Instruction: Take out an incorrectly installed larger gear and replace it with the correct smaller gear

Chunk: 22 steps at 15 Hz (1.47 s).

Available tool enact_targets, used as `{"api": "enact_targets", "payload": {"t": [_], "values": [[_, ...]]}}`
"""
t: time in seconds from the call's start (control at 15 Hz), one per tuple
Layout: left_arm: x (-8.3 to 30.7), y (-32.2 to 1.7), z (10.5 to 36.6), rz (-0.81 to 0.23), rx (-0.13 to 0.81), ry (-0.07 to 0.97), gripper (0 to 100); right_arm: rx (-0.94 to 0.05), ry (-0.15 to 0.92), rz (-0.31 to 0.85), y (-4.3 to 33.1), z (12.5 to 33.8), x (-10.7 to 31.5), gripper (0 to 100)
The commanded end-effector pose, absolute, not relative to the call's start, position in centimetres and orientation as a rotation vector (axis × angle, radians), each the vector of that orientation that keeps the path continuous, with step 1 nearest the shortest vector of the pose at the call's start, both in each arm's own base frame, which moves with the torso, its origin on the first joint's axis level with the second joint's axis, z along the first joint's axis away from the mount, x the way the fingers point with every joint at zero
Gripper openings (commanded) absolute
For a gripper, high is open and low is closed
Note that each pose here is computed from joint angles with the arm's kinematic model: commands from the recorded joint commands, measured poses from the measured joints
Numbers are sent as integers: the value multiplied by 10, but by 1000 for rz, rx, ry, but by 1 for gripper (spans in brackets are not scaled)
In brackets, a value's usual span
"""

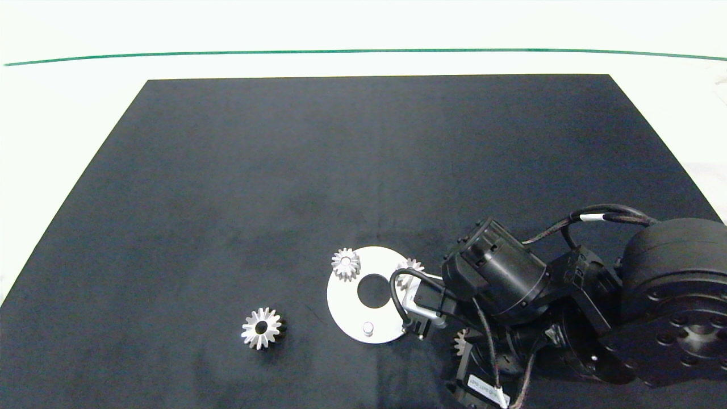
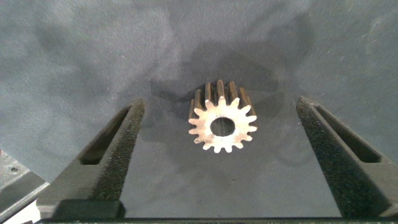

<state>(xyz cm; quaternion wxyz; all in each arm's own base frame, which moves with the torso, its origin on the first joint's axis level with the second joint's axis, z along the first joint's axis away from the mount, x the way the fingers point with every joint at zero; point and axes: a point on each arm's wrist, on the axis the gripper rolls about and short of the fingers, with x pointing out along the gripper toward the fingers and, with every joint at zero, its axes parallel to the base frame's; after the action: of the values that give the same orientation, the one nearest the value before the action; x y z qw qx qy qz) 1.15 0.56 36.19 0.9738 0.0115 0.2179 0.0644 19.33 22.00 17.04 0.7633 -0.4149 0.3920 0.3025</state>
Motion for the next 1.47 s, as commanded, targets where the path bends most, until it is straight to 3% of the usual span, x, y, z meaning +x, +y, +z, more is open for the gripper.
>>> {"api": "enact_targets", "payload": {"t": [0.07,1.47], "values": [[12,5,361,133,26,448,100,-905,869,648,215,168,194,91],[5,8,362,71,36,420,100,-917,883,639,216,163,196,49]]}}
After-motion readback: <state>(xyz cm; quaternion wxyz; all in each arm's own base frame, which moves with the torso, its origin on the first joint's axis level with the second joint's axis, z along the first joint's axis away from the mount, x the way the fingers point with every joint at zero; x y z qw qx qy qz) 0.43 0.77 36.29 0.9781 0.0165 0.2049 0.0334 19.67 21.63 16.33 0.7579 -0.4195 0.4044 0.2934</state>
